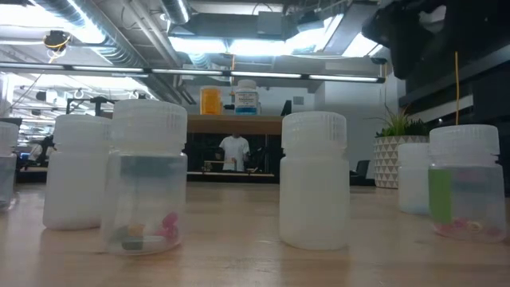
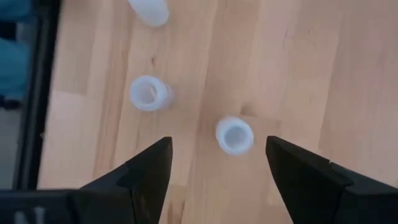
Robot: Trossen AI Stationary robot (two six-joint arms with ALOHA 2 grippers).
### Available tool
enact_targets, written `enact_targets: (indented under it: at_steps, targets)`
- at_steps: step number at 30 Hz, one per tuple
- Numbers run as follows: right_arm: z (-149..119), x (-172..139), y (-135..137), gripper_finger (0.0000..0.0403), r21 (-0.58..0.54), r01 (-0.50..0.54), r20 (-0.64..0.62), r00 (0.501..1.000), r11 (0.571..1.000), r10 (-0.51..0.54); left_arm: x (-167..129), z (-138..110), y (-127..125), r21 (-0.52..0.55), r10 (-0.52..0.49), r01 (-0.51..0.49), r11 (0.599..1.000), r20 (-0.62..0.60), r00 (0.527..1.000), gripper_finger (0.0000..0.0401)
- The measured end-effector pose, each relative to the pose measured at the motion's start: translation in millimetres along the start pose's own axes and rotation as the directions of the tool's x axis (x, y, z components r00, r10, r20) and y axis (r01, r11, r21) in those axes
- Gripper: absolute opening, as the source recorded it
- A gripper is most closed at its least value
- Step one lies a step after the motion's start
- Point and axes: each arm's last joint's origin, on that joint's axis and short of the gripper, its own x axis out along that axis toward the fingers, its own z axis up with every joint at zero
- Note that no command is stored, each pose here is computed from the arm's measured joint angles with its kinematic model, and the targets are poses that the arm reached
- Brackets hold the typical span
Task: Pick and place medicine bottles onto shelf by color
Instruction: Put the transparent pill bottle on the shelf
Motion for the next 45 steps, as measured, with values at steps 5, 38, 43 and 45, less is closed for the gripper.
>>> enact_targets:
  at_steps: [5,38,43,45]
  targets:
    - [7.7,11.3,5.3,0.0261,-0.015,0.013,-0.062,0.998,1.0,-0.014,-0.5,-0.8,-1.1,0.004,-0.001,0.001,1.0,0.001,1.0,0.0301]
    - [-15.6,63.5,1.5,0.0261,-0.03,0.12,-0.072,0.99,0.992,-0.122,-2.2,-3.5,-5.3,-0.014,-0.005,0.005,1.0,0.005,1.0,0.0301]
    - [-15.8,72.4,1.3,0.0261,-0.038,0.158,-0.085,0.983,0.987,-0.16,-2.2,-3.5,-5.3,-0.014,-0.004,0.004,1.0,0.006,1.0,0.0301]
    - [-16.4,76.0,0.8,0.0261,-0.042,0.171,-0.097,0.98,0.984,-0.174,-2.2,-3.5,-5.3,-0.014,-0.004,0.004,1.0,0.006,1.0,0.0301]
